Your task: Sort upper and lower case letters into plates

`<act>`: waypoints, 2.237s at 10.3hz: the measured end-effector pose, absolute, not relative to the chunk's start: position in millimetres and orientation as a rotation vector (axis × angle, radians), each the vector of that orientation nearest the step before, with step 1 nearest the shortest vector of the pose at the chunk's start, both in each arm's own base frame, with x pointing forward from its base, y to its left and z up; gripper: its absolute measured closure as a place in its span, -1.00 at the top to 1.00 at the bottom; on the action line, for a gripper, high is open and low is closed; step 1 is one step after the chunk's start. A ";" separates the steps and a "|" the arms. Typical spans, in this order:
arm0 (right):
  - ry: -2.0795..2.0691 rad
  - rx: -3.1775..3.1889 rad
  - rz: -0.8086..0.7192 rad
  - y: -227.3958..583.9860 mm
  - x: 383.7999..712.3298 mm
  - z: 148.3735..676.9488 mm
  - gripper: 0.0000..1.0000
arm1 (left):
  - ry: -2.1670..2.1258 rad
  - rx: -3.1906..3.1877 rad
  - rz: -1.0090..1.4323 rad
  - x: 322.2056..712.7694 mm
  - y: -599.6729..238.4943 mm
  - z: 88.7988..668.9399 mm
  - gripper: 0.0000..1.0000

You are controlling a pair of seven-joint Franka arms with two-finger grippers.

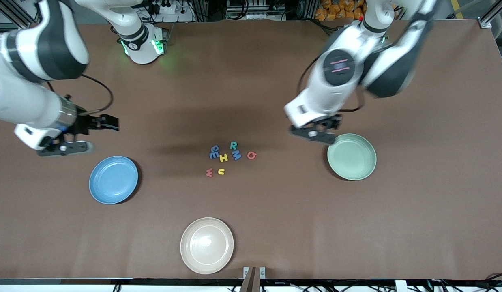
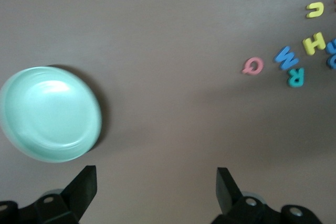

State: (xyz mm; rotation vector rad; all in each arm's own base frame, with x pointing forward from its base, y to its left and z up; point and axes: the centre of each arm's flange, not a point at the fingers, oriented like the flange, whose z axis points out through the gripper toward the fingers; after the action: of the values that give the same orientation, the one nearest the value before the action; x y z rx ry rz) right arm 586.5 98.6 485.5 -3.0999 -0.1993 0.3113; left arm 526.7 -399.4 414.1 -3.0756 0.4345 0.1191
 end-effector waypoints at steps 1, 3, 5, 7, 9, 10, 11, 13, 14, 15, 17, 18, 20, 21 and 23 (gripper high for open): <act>-0.206 -3.098 0.332 102.8 588.5 476.0 1.00 | 0.455 -3.067 0.081 521.6 -425.0 384.0 1.00; -0.184 -3.094 0.376 97.5 600.6 442.3 1.00 | 0.496 -3.089 0.022 524.1 -453.6 334.3 1.00; -0.118 -3.098 0.371 94.5 615.6 407.2 1.00 | 0.572 -3.108 -0.066 536.2 -470.0 295.0 1.00; -0.046 -3.102 0.320 96.6 626.9 387.1 1.00 | 0.700 -3.044 -0.125 527.5 -495.2 260.7 1.00; 0.065 -3.078 0.259 98.5 640.0 362.2 1.00 | 0.770 -3.017 -0.109 509.0 -515.5 242.3 1.00; 0.124 -3.048 0.267 97.4 643.7 348.3 1.00 | 0.800 -3.006 -0.098 498.6 -524.6 234.5 1.00; 0.161 -3.029 0.273 95.7 646.9 339.0 1.00 | 0.819 -2.999 -0.087 491.6 -530.3 226.6 1.00; 0.186 -3.019 0.272 96.1 659.5 327.0 1.00 | 0.824 -3.010 -0.091 491.5 -531.2 209.2 1.00; 0.194 -3.017 0.272 94.9 666.4 320.6 1.00 | 0.819 -3.016 -0.097 494.2 -529.0 198.6 1.00; 0.219 -3.015 0.274 90.4 672.0 314.5 1.00 | 0.807 -3.016 -0.100 498.6 -524.4 189.4 1.00; 0.287 -3.007 0.288 67.6 678.4 302.6 1.00 | 0.800 -3.015 -0.097 501.1 -521.5 180.3 1.00; 0.307 -3.004 0.292 59.4 680.2 295.7 1.00 | 0.803 -3.014 -0.095 498.7 -523.7 178.4 0.96; 0.310 -3.001 0.233 58.0 689.5 307.0 1.00 | 0.810 -3.012 -0.093 494.9 -527.1 177.6 0.80; 0.306 -3.000 0.216 58.3 694.2 318.9 1.00 | 0.810 -3.012 -0.090 494.4 -527.1 176.2 0.46; 0.304 -2.999 0.224 58.7 695.3 322.1 1.00 | 0.806 -3.016 -0.104 497.4 -525.7 174.8 0.44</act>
State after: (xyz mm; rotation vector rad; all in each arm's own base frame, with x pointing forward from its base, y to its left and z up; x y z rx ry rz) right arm 695.3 58.7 322.1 -2.9995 0.3036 0.2241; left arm 497.4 -525.7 174.8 -3.0161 0.8057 -0.1039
